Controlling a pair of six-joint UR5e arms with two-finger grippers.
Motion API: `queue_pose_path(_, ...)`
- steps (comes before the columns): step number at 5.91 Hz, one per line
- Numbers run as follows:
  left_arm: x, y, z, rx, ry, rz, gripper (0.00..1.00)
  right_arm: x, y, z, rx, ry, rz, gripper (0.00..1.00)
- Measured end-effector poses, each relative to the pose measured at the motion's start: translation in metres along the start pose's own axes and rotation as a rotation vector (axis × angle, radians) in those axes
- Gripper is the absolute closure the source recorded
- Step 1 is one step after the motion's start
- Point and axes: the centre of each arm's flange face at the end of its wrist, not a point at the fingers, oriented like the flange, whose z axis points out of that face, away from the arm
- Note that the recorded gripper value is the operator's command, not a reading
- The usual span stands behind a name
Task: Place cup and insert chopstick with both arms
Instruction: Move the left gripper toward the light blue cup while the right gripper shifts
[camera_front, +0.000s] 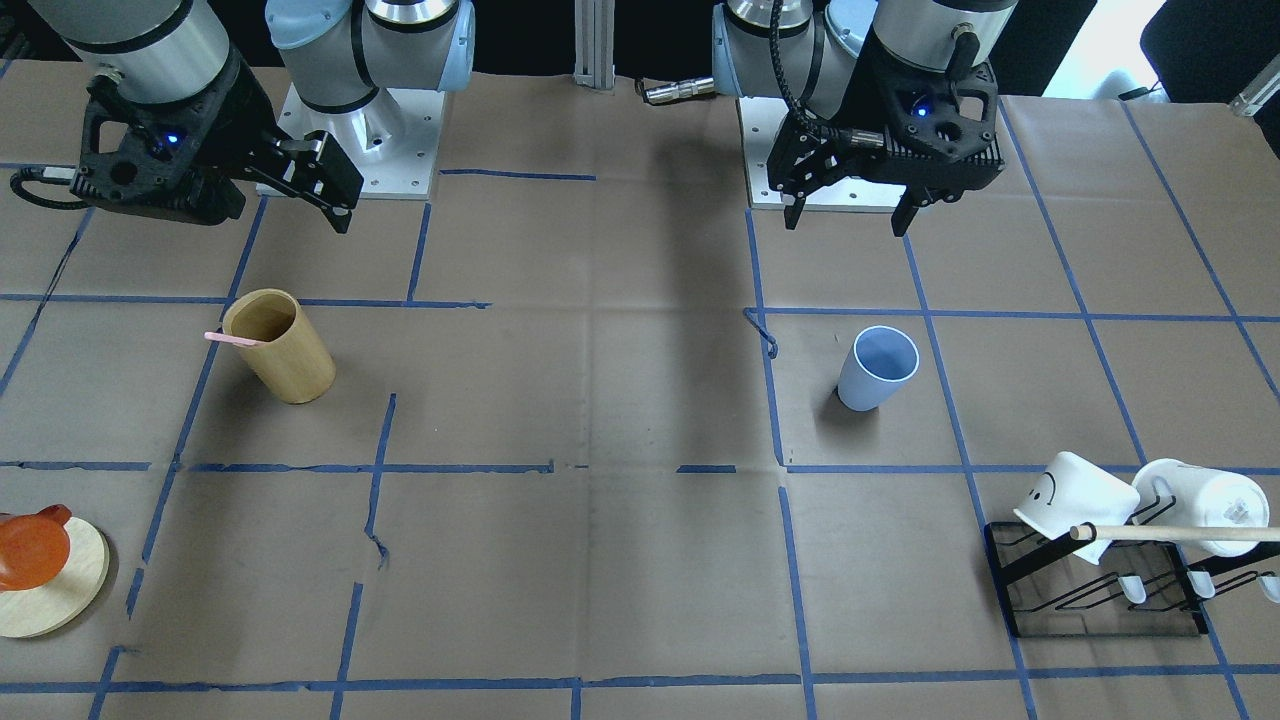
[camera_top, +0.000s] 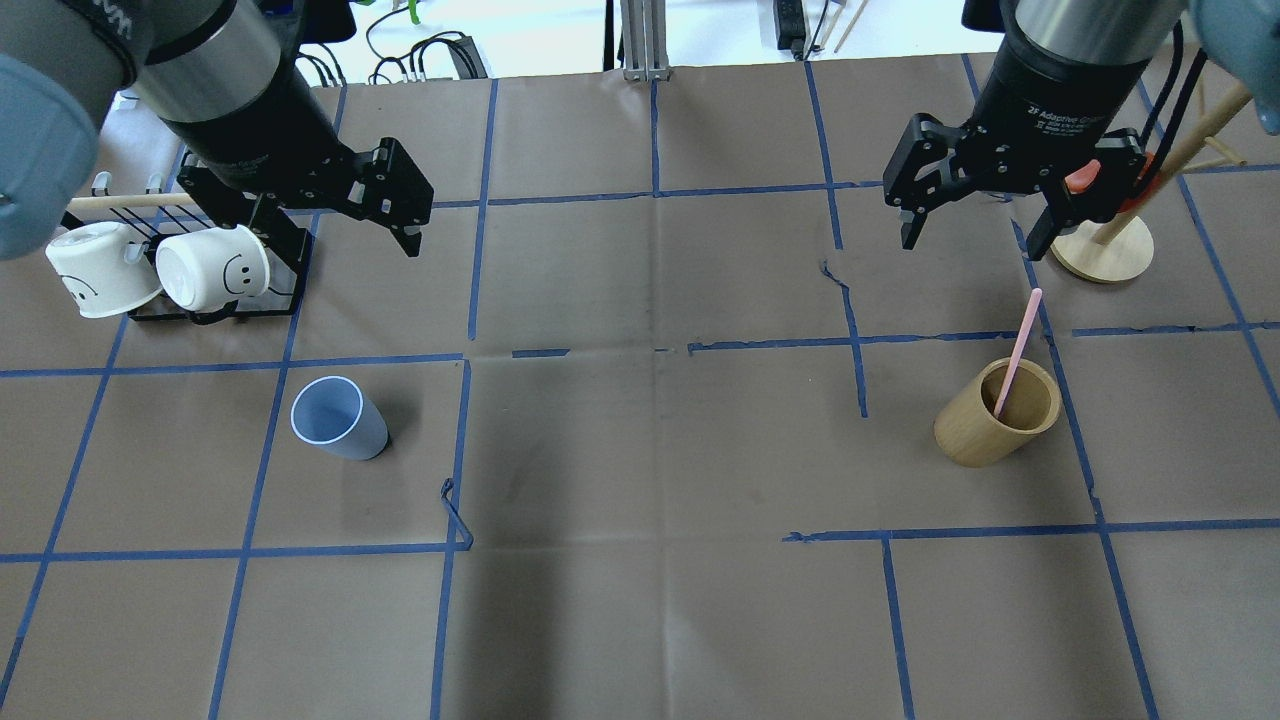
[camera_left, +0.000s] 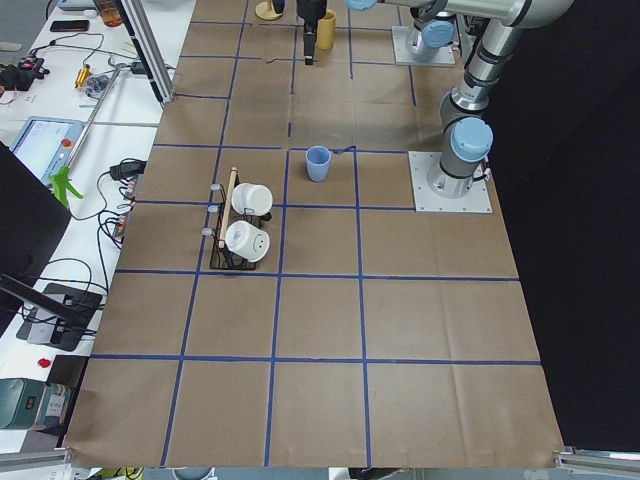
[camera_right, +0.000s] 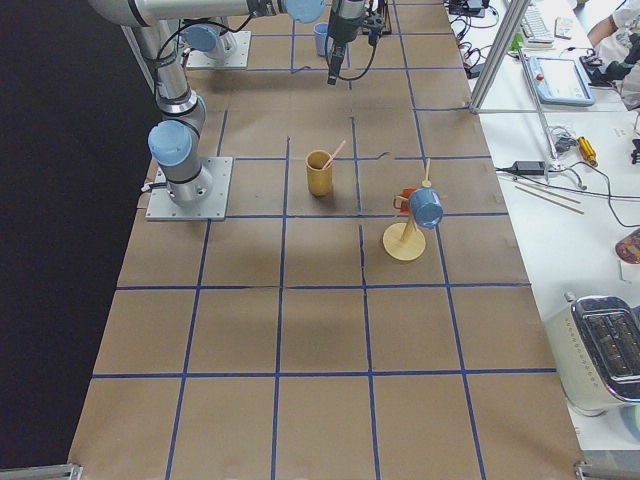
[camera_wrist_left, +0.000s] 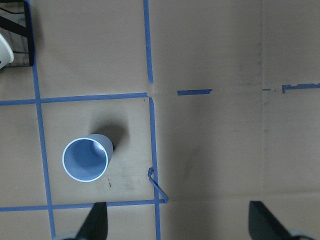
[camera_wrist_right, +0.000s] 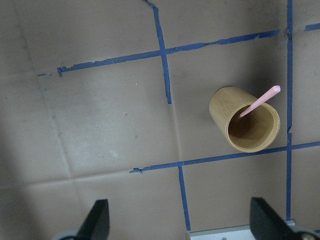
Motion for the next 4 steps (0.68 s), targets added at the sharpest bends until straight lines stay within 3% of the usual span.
queue_pose_path(4,0.0002,0.0001,0.0019,-0.003,0.001,0.002,0.01,0.0005,0.0,0.0022,-0.004,0.005,0.011,0.0)
